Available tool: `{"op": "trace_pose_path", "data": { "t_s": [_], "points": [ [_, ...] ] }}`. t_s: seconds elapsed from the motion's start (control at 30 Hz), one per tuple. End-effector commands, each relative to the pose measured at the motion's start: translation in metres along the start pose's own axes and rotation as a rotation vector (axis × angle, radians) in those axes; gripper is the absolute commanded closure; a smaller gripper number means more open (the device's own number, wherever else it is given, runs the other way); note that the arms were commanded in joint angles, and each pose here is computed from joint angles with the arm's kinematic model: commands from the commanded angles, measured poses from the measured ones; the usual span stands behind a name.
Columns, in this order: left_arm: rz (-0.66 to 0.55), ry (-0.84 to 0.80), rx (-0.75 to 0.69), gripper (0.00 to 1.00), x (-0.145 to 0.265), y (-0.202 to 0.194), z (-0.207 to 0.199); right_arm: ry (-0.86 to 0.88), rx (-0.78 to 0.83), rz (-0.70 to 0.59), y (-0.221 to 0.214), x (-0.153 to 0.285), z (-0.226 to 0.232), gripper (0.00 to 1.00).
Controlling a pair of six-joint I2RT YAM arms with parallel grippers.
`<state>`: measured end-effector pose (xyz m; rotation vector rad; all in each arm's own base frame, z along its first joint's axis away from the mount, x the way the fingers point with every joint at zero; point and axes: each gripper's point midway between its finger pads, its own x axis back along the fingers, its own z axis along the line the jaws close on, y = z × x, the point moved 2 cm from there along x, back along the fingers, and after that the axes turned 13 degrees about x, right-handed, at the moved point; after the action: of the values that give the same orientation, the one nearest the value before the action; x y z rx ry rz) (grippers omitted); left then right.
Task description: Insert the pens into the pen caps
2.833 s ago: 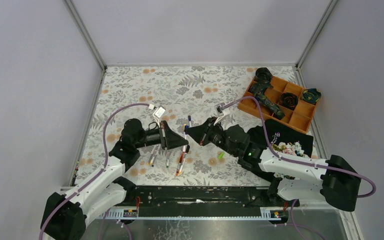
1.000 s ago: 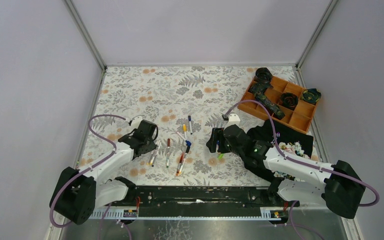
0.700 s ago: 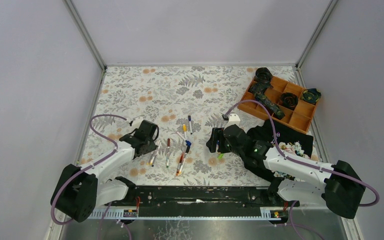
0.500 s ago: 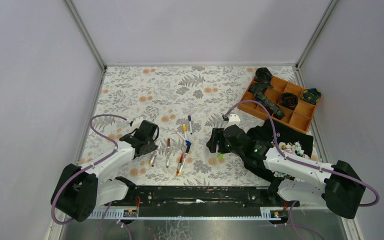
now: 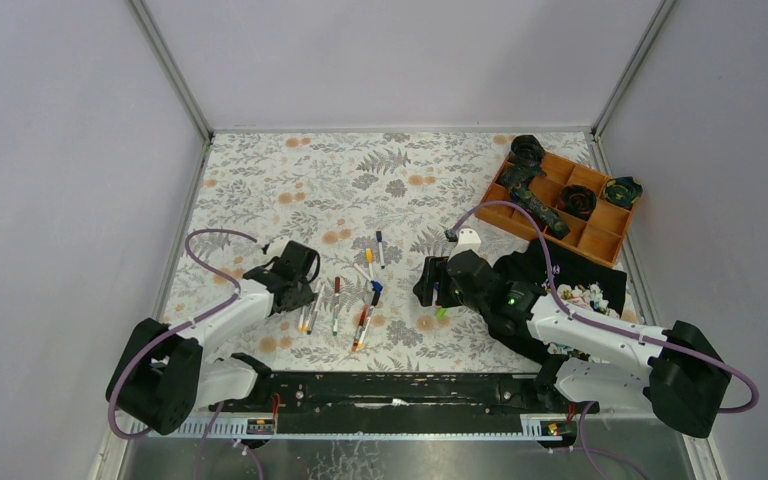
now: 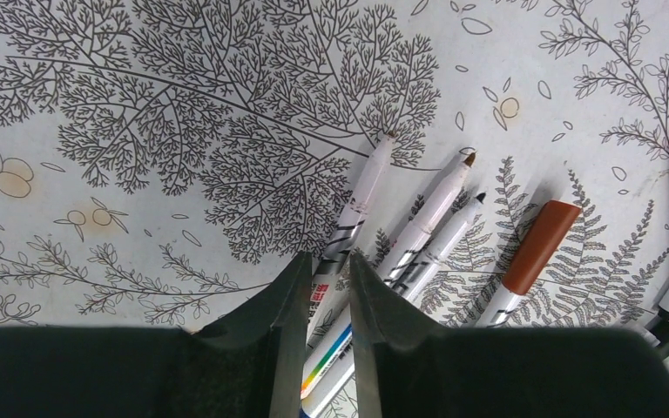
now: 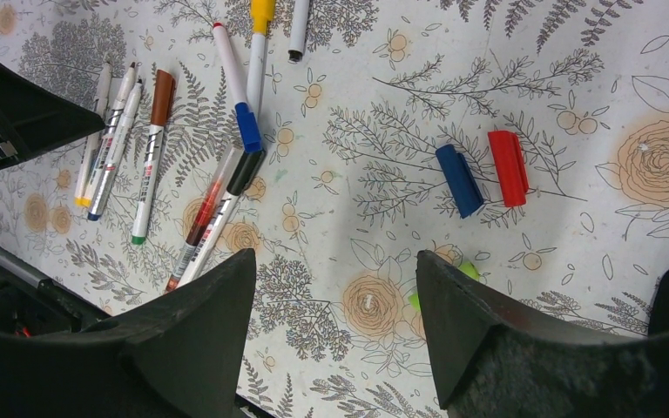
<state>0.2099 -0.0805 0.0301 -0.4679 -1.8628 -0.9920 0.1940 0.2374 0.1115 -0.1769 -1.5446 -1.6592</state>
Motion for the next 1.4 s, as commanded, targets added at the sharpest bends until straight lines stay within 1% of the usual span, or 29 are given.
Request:
{"op": "trace_pose_path", "data": {
  "t_s": [0.0, 0.1, 0.13, 0.3, 0.37, 0.43, 0.53, 0.67, 0.7, 0.73, 0.8, 0.83, 0.9, 0.93, 1.0, 1.07, 1.2, 1.37],
  "points": [
    [-0.009, -0.002, 0.001, 0.79, 0.0, 0.005, -0.002, 0.026, -0.026, -0.054, 0.014, 0.004, 0.005, 0.27],
    [-0.003, 0.003, 0.0, 0.8, -0.001, 0.003, -0.002, 0.027, -0.029, -0.056, 0.015, 0.004, 0.005, 0.27],
    [-0.001, 0.005, 0.001, 0.82, -0.001, 0.003, -0.002, 0.029, -0.029, -0.056, 0.015, 0.004, 0.006, 0.27],
    [-0.007, 0.0, 0.004, 1.0, 0.0, 0.004, -0.003, 0.038, -0.035, -0.062, 0.017, 0.006, 0.008, 0.27],
    [-0.019, -0.022, 0.002, 1.0, 0.003, 0.007, -0.006, 0.049, -0.04, -0.07, 0.02, 0.008, 0.01, 0.27],
    [-0.032, -0.077, -0.006, 1.0, 0.009, 0.012, -0.015, 0.069, -0.047, -0.077, 0.024, 0.01, 0.014, 0.26],
    [-0.033, -0.245, -0.025, 1.0, 0.026, 0.017, -0.041, 0.12, -0.07, -0.088, 0.032, 0.015, 0.023, 0.24],
    [-0.007, -0.546, -0.079, 1.0, 0.063, 0.009, -0.084, 0.232, -0.11, -0.118, 0.051, 0.023, 0.04, 0.23],
    [0.025, -0.643, -0.117, 1.0, 0.076, 0.001, -0.095, 0.261, -0.118, -0.122, 0.057, 0.026, 0.044, 0.22],
    [0.025, -0.731, -0.147, 1.0, 0.089, -0.002, -0.106, 0.292, -0.126, -0.126, 0.062, 0.028, 0.05, 0.22],
    [0.097, -0.931, -0.213, 1.0, 0.121, -0.018, -0.124, 0.353, -0.138, -0.134, 0.074, 0.034, 0.061, 0.22],
    [0.123, -1.01, -0.234, 1.0, 0.135, -0.024, -0.131, 0.381, -0.145, -0.137, 0.079, 0.037, 0.066, 0.22],
    [0.166, -1.116, -0.263, 1.0, 0.157, -0.033, -0.139, 0.429, -0.161, -0.145, 0.089, 0.042, 0.075, 0.22],
    [0.189, -1.154, -0.279, 1.0, 0.166, -0.037, -0.142, 0.451, -0.168, -0.151, 0.094, 0.045, 0.079, 0.23],
    [0.221, -1.199, -0.306, 1.0, 0.178, -0.045, -0.145, 0.489, -0.178, -0.159, 0.102, 0.049, 0.087, 0.3],
    [0.246, -1.233, -0.331, 1.0, 0.188, -0.052, -0.148, 0.516, -0.186, -0.164, 0.108, 0.051, 0.093, 0.34],
    [0.288, -1.28, -0.351, 1.0, 0.202, -0.063, -0.151, 0.559, -0.191, -0.158, 0.113, 0.052, 0.102, 0.36],
    [0.285, -1.331, -0.33, 1.0, 0.212, -0.063, -0.154, 0.527, -0.194, -0.106, 0.102, 0.04, 0.098, 0.41]
  ]
}}
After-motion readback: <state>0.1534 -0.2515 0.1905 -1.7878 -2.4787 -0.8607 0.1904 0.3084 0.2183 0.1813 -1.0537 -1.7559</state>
